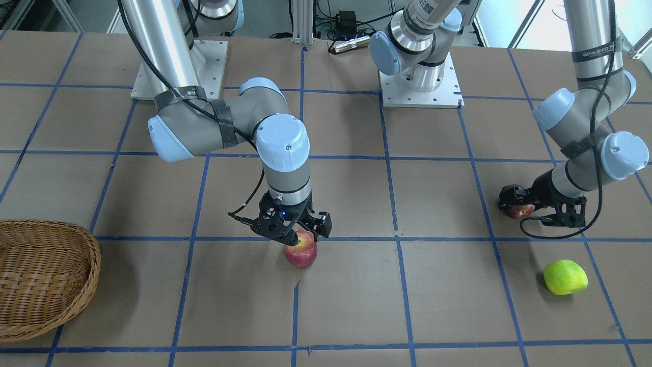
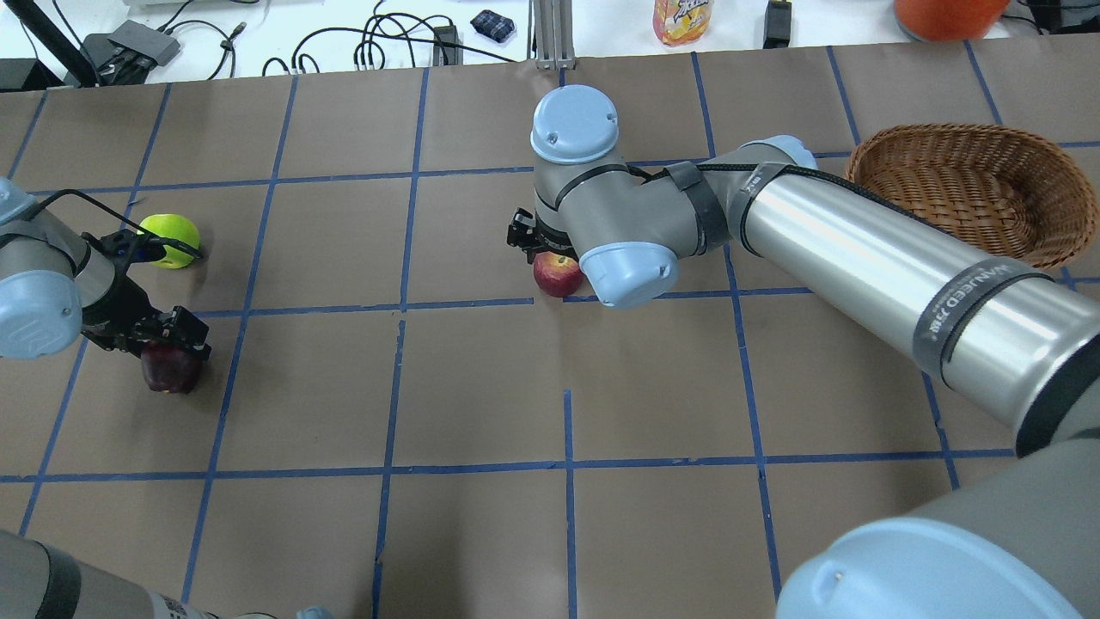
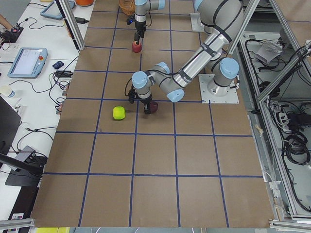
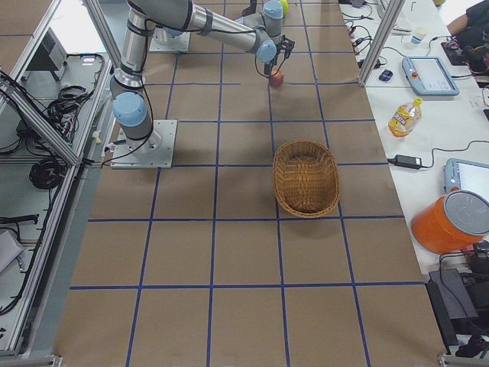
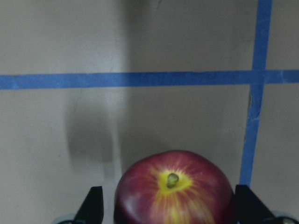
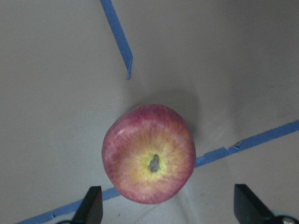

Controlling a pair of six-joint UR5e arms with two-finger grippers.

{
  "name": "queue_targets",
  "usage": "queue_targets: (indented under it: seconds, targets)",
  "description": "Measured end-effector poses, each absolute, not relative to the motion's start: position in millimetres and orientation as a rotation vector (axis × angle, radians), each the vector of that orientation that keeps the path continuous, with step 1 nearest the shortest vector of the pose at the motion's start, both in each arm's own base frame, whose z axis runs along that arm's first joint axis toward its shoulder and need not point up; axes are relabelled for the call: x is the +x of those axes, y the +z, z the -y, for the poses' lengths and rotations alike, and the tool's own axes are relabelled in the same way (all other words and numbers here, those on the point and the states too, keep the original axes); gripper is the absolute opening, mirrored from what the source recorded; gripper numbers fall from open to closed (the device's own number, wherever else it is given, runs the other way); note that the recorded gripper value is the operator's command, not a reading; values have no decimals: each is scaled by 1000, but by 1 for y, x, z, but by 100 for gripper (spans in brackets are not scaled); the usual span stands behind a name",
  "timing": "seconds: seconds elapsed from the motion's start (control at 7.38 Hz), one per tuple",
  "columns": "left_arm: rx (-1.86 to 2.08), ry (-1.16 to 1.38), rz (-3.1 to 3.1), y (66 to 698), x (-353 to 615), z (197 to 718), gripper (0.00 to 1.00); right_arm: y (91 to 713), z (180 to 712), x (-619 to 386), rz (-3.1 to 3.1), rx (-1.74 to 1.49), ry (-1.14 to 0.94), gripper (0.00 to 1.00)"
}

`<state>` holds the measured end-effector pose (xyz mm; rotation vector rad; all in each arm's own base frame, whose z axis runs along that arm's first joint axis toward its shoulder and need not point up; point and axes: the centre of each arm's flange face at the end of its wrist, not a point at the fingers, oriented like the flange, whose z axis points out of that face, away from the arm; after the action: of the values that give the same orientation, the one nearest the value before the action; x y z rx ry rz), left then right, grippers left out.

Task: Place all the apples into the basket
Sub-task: 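Carry red apple to basket with right gripper while left lifts second apple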

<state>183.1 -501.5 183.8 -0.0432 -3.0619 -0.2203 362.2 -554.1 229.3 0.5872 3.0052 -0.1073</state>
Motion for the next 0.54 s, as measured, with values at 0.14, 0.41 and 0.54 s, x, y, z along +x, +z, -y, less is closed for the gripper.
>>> queue_targets:
  seconds: [0.14, 0.41, 0.54]
  targets:
    - [-75, -229, 3059, 193, 180, 501, 0, 217, 559, 365, -3008, 604, -90, 100]
    - [-118, -261, 3046, 235, 158, 518, 0, 195, 564, 368, -3019, 612, -58, 8]
    - [-132, -273, 3035, 257, 122, 533, 0, 190, 565, 368, -3022, 611, -50, 0]
